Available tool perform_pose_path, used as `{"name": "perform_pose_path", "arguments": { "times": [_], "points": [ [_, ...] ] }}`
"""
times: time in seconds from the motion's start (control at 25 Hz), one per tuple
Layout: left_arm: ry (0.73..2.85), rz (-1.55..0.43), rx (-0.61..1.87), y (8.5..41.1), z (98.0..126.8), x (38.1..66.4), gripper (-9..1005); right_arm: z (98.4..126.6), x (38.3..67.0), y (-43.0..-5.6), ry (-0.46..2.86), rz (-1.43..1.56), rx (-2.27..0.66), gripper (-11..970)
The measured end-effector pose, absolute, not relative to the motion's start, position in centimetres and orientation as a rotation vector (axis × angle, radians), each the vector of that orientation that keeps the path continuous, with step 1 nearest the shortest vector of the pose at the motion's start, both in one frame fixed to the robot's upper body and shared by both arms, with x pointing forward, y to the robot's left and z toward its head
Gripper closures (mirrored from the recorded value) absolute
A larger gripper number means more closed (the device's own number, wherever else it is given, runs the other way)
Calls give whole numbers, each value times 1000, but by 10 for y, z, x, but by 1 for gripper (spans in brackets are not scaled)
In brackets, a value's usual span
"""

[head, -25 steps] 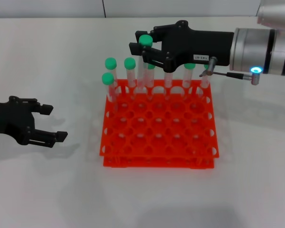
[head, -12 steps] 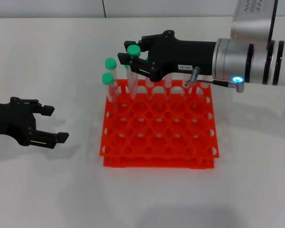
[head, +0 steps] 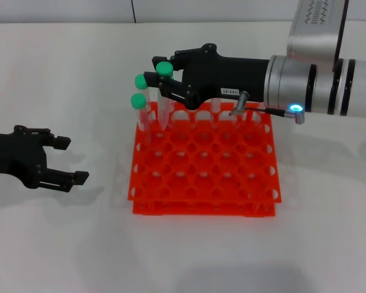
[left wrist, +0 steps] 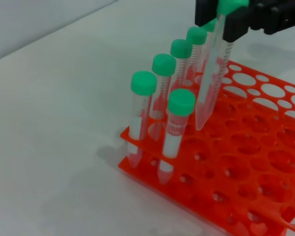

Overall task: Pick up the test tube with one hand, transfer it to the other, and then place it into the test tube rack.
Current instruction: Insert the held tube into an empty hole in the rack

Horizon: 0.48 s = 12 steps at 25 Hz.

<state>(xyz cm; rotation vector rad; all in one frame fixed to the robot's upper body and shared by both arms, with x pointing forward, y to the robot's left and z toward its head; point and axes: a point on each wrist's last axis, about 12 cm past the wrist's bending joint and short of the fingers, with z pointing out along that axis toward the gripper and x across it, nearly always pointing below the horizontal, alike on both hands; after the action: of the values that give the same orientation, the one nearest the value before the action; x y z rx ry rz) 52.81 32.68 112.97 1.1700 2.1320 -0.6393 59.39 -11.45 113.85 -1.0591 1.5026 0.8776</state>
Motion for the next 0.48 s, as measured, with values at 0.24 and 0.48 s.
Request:
{"name": "perform_pose_path", "arguments": {
  "times": [0.24, 0.48],
  "points": [
    [2130, -636, 1173, 327, 1129, 528, 126, 1139, 596, -113, 1504, 869, -1058, 694],
    [2128, -638, 1172, 327, 1129, 528, 126, 1135, 598, -112, 1526, 849, -1063, 694]
  ]
}}
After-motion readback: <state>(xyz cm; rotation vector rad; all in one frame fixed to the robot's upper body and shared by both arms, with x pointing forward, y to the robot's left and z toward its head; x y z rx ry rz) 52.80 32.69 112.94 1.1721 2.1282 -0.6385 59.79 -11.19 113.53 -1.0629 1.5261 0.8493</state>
